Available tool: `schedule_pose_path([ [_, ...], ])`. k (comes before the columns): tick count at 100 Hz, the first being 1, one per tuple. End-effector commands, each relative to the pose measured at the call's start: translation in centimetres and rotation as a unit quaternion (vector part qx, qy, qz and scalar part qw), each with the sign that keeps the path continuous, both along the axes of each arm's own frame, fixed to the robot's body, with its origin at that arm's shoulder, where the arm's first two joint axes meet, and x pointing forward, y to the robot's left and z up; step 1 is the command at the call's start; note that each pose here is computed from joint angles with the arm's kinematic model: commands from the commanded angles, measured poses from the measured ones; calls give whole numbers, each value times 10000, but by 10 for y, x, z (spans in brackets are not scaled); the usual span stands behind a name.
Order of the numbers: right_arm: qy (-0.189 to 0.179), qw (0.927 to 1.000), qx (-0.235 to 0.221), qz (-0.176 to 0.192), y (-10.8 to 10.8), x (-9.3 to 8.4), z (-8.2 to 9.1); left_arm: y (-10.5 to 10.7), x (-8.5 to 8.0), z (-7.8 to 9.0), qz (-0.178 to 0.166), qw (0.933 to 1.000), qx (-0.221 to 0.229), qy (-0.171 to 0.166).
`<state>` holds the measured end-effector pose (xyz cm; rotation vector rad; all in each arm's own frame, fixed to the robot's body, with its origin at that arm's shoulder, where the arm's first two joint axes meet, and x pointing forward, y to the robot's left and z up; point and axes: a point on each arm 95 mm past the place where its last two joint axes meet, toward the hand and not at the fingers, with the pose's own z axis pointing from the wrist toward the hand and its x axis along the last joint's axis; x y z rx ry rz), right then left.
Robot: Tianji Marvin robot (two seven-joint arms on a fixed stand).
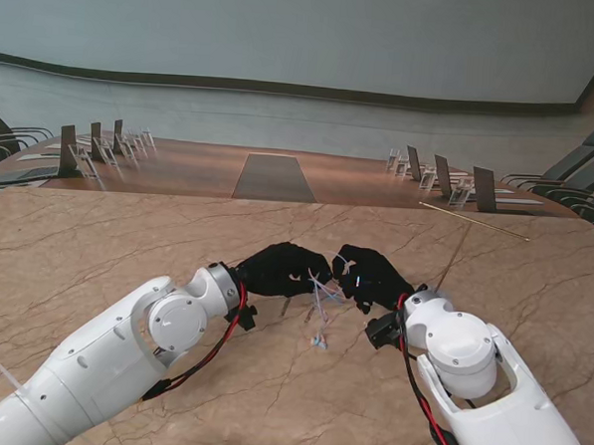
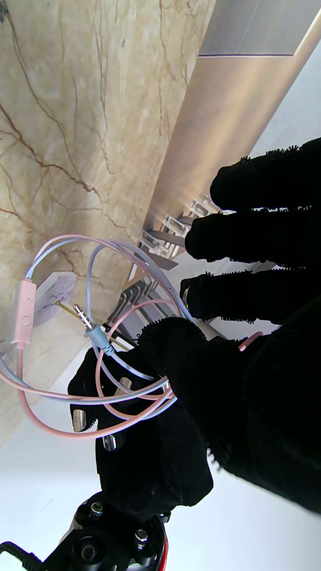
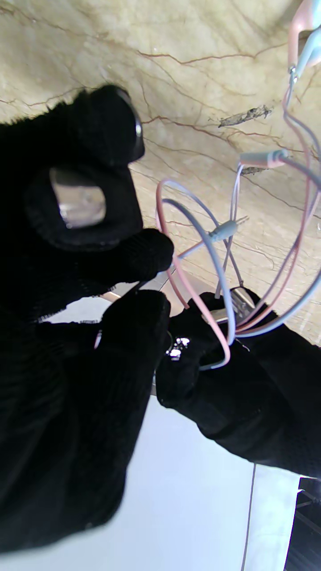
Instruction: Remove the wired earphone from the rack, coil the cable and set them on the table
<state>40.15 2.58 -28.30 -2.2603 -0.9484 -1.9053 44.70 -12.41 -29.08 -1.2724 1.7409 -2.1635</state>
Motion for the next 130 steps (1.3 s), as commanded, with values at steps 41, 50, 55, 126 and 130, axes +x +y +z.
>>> schedule_pose_path([
  [41, 372, 9991, 144, -132, 13, -4, -20, -11, 1, 4, 27, 9998, -203, 23],
  [50, 405, 9990, 142, -144, 13, -4, -22, -12, 1, 5, 49, 9997, -227, 24],
  [55, 422, 9989, 144, -135, 14, -4, -22, -12, 1, 5, 60, 9997, -237, 25],
  [126, 503, 9983, -213, -217, 20, -3, -33, -10, 2, 9, 165, 9991, -385, -13],
  [130, 507, 9983, -200, -227, 20, -3, -33, -10, 2, 9, 170, 9991, -382, -16],
])
